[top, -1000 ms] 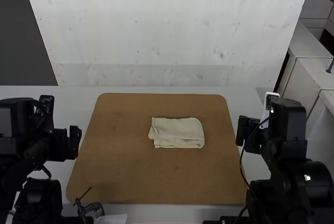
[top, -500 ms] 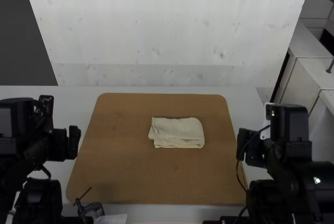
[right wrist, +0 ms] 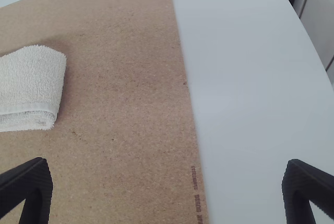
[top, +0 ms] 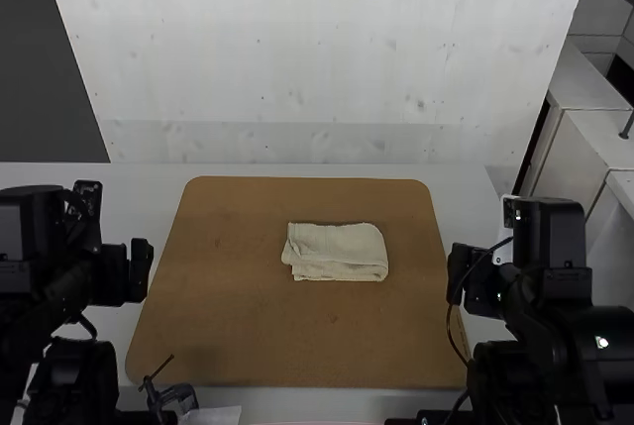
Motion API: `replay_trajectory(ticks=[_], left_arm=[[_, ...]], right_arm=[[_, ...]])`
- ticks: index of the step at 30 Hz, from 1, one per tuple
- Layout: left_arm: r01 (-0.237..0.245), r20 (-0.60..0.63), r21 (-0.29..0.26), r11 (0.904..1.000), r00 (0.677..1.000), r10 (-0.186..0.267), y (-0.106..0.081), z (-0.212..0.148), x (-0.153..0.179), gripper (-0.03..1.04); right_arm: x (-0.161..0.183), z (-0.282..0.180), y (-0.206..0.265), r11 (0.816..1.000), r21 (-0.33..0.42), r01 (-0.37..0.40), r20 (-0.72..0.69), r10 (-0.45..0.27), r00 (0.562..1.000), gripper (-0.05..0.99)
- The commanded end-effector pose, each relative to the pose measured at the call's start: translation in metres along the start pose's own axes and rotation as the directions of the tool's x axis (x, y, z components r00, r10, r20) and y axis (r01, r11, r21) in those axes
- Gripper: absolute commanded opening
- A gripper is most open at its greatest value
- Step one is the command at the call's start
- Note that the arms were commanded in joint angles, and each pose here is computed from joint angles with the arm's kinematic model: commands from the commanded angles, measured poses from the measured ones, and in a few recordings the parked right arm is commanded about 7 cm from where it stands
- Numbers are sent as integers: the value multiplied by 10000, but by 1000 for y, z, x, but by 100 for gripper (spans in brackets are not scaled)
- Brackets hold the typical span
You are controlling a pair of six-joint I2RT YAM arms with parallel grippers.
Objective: Fold the towel.
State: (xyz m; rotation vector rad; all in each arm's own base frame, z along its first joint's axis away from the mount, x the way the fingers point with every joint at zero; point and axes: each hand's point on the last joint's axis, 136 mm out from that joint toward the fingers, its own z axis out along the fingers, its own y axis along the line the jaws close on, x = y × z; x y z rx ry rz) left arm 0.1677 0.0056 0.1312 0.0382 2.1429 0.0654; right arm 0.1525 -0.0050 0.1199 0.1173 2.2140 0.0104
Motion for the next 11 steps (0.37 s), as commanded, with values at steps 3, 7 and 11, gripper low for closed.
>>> replay_trajectory(ticks=[3,7,11], left_arm=[[97,479,-192,9998,9988,-88,4,-10,-15,98],[97,479,-192,9998,9988,-88,4,-10,-15,98],[113,494,-192,9998,9987,-103,4,-11,-16,98]], right_arm=[[-10,-7,3,9998,-155,-121,341,126,9993,96],[-10,-8,3,9998,-158,-122,356,128,9993,96],[-11,-8,3,9998,-172,-114,370,120,9992,96]])
